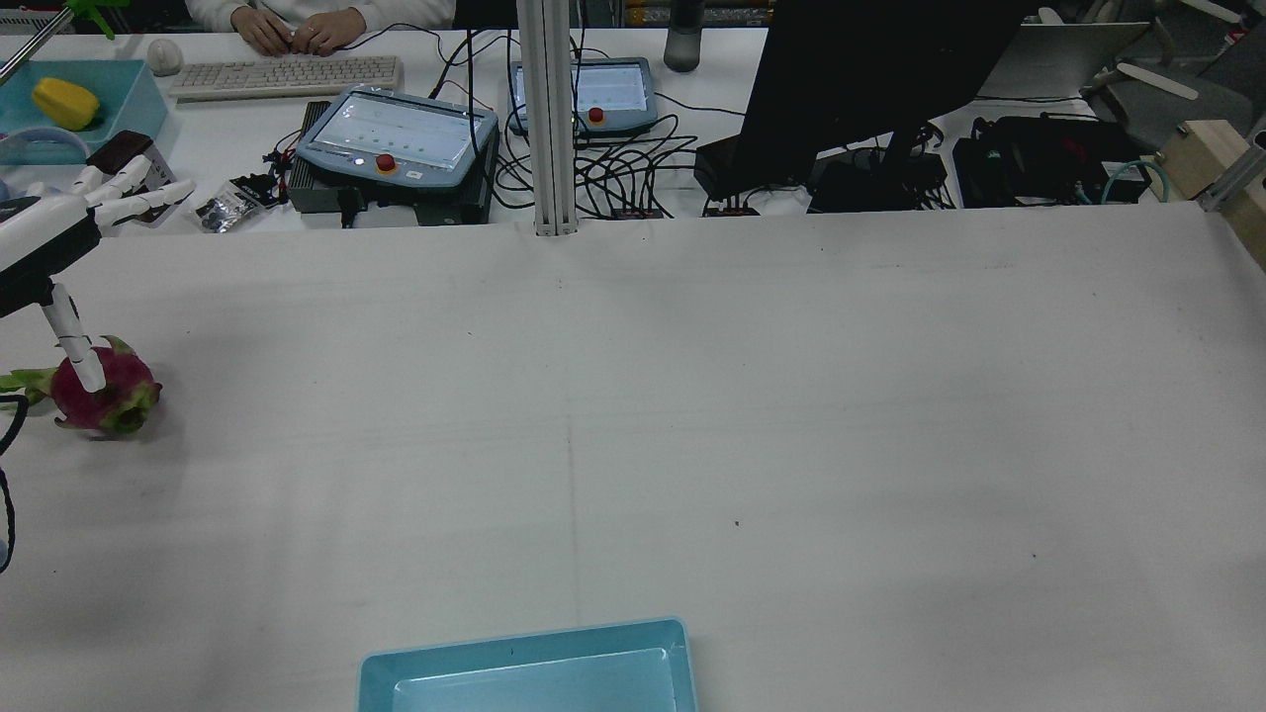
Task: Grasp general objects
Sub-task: 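Move the left hand down beside the pink dragon fruit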
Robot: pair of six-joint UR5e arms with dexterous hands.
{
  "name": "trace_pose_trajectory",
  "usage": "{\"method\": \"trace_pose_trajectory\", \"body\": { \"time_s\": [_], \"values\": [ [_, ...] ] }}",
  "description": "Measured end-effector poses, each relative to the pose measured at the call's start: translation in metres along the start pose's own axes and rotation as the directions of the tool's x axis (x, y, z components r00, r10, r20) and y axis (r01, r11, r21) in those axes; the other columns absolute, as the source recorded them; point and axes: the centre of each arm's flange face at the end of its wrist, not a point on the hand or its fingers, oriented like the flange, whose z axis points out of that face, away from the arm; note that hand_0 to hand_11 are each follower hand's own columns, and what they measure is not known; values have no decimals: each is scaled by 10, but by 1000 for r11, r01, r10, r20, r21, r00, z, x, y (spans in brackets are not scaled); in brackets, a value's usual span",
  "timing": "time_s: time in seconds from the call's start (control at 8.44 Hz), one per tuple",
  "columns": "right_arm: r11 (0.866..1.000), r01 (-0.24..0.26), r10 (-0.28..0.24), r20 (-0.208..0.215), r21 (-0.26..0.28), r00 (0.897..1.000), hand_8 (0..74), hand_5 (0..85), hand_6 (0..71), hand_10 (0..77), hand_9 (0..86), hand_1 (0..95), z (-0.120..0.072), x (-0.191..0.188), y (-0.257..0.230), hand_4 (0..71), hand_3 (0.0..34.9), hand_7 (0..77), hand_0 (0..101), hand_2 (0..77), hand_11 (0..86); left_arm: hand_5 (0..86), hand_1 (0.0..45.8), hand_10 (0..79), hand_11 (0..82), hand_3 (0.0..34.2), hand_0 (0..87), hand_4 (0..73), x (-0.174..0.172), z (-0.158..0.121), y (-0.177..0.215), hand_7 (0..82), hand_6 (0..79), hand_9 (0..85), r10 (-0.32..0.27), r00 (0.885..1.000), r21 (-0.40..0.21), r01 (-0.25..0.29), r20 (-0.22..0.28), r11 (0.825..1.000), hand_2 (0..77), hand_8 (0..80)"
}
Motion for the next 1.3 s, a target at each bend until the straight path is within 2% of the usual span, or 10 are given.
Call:
{"method": "trace_pose_trajectory", "body": {
  "time_s": [0.36,0.59,0.83,1.07,1.3],
  "values": [
    [1000,0,0,0,0,1000,0,0,0,0,5,949,0,0,0,0,0,0,0,774,5,16,0,5,5,313,555,5,-54,-14,5,5,0,5,44,998,-25,-43,37,999,38,11],
    [1000,0,0,-1,0,1000,0,0,0,0,5,949,0,1,0,0,0,0,0,774,5,16,0,5,5,302,545,0,-74,-24,-2,5,0,5,87,996,-2,-87,33,996,38,11],
    [1000,0,0,0,1,1000,0,0,0,0,5,949,0,0,0,0,0,0,0,774,5,16,0,5,5,301,545,5,-82,-18,-1,5,0,5,142,990,14,-142,15,990,33,11],
    [1000,0,0,0,1,1000,0,0,0,0,5,949,0,0,-1,0,0,0,0,774,0,16,0,5,5,301,562,0,-89,-10,2,5,0,5,155,988,13,-155,-1,988,38,11],
    [1000,0,0,0,1,1000,0,0,0,0,5,949,0,1,0,0,0,0,0,774,5,16,0,5,5,300,562,0,-120,-1,1,5,0,5,160,987,7,-160,10,987,38,11]
  ]
}}
